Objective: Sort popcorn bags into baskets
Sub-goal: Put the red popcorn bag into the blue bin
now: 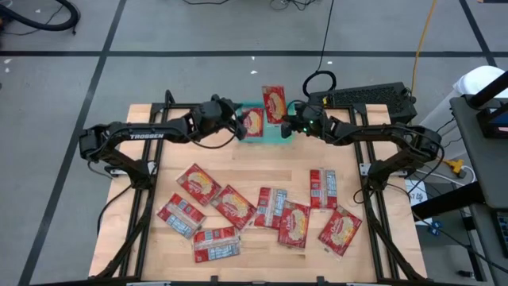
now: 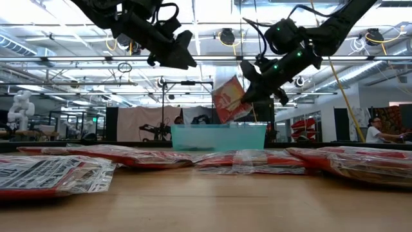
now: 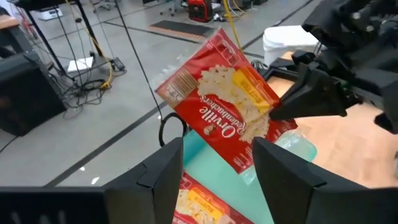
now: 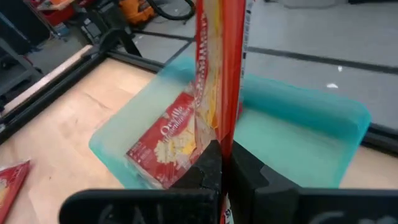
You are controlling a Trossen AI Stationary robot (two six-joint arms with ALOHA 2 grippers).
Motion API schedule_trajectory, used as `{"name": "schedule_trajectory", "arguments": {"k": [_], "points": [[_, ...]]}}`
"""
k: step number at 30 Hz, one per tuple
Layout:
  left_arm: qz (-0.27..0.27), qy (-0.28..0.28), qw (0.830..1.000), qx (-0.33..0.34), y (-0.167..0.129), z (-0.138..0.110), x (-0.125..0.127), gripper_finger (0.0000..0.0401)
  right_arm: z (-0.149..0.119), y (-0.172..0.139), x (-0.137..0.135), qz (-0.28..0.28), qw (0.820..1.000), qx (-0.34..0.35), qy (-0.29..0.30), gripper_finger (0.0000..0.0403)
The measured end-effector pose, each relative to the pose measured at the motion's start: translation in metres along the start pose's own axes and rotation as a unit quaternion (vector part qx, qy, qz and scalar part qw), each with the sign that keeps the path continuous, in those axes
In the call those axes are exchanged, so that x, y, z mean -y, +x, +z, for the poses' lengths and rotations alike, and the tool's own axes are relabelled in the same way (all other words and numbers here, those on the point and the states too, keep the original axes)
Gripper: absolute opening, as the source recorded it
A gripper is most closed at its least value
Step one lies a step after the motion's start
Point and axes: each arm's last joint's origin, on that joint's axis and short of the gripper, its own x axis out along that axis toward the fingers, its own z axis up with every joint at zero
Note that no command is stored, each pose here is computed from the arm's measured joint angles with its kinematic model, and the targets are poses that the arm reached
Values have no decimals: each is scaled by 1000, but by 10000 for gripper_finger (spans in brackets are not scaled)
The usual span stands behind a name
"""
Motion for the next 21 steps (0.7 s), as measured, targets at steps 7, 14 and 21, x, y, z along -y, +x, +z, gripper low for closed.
{"name": "schedule_trajectory", "arguments": {"k": [7, 14, 21], "points": [[-20, 5, 999, -31, -4, -7, 13, 182, -4, -1, -3, 5, 1000, -11, 24, 0], [-65, 35, 996, -49, -16, -12, 41, 182, -4, -2, -6, -2, 999, -4, 52, 0], [-85, 47, 994, -50, -22, -11, 46, 182, -6, -2, -7, -9, 999, 2, 35, 0]]}}
